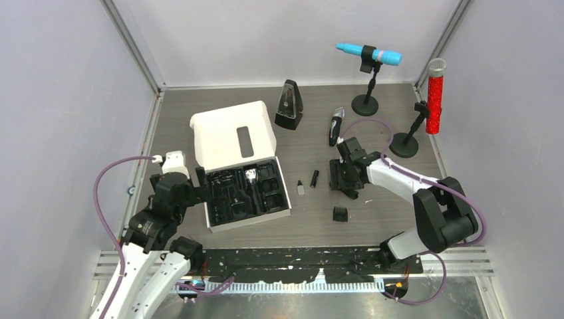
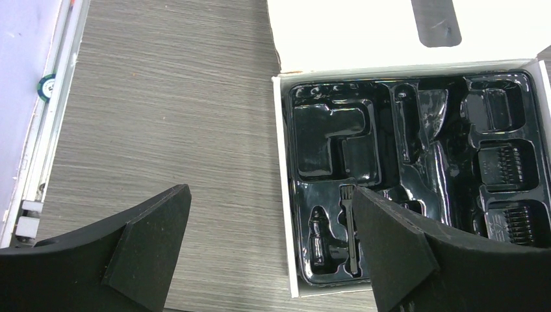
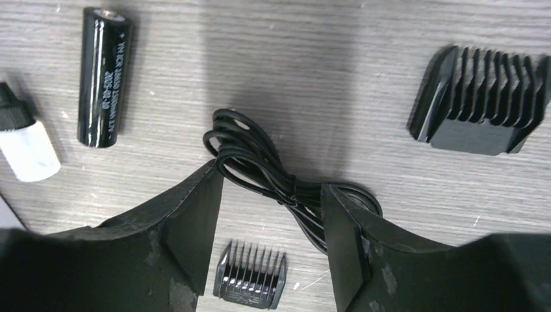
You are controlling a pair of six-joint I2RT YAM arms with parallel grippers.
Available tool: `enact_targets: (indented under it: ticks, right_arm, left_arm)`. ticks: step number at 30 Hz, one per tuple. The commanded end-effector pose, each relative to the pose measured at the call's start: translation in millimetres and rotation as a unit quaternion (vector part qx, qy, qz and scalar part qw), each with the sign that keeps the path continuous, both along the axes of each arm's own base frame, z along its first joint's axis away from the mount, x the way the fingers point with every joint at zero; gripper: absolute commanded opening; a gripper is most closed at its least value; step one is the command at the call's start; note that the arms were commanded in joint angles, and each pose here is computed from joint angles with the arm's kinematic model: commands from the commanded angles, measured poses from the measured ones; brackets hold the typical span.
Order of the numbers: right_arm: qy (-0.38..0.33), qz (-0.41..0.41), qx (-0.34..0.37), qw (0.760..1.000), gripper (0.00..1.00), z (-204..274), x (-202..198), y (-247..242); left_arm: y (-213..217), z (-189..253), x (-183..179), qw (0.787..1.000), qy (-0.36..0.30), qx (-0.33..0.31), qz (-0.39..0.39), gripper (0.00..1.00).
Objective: Sort the hair-cutting tools
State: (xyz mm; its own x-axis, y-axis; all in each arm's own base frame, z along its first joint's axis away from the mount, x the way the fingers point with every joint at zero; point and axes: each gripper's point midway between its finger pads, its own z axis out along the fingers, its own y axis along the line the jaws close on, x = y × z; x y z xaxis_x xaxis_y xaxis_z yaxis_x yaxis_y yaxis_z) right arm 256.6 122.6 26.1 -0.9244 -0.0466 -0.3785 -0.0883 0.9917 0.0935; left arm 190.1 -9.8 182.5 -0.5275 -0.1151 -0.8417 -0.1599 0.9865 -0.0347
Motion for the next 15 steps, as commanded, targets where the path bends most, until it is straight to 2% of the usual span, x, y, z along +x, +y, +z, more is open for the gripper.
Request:
enact_targets:
  ticks: [1, 3, 6, 8, 15]
  right_arm:
    - [-0.003, -0.001, 0.008, 1.0, 0.61, 6.3, -12.0, 5.7]
    - [-0.002, -0.001, 0.004, 1.0, 0.63, 6.5, -14.6, 4.6]
    - [0.004, 0.002, -0.013, 1.0, 0.74, 3.1, -20.0, 0.9]
    - [0.009, 0.005, -0.02, 1.0, 0.78, 0.8, -24.8, -0.7]
    - [0.016, 0.007, -0.033, 0.999, 0.85, -3.7, -37.2, -8.1]
  left_arm:
    - [-5.5, 5.9, 5.9, 1.0, -0.018, -0.01, -0.013, 0.99]
    - [-7.4, 5.2, 5.6, 1.0, -0.017, -0.013, -0.017, 0.99]
    - [-9.3, 4.2, 4.5, 1.0, -0.014, -0.016, -0.023, 0.99]
    - [-10.6, 4.1, 4.1, 0.999, -0.014, -0.018, -0.026, 0.99]
    - [-11.7, 4.1, 2.5, 0.999, -0.018, -0.022, -0.03, 0.99]
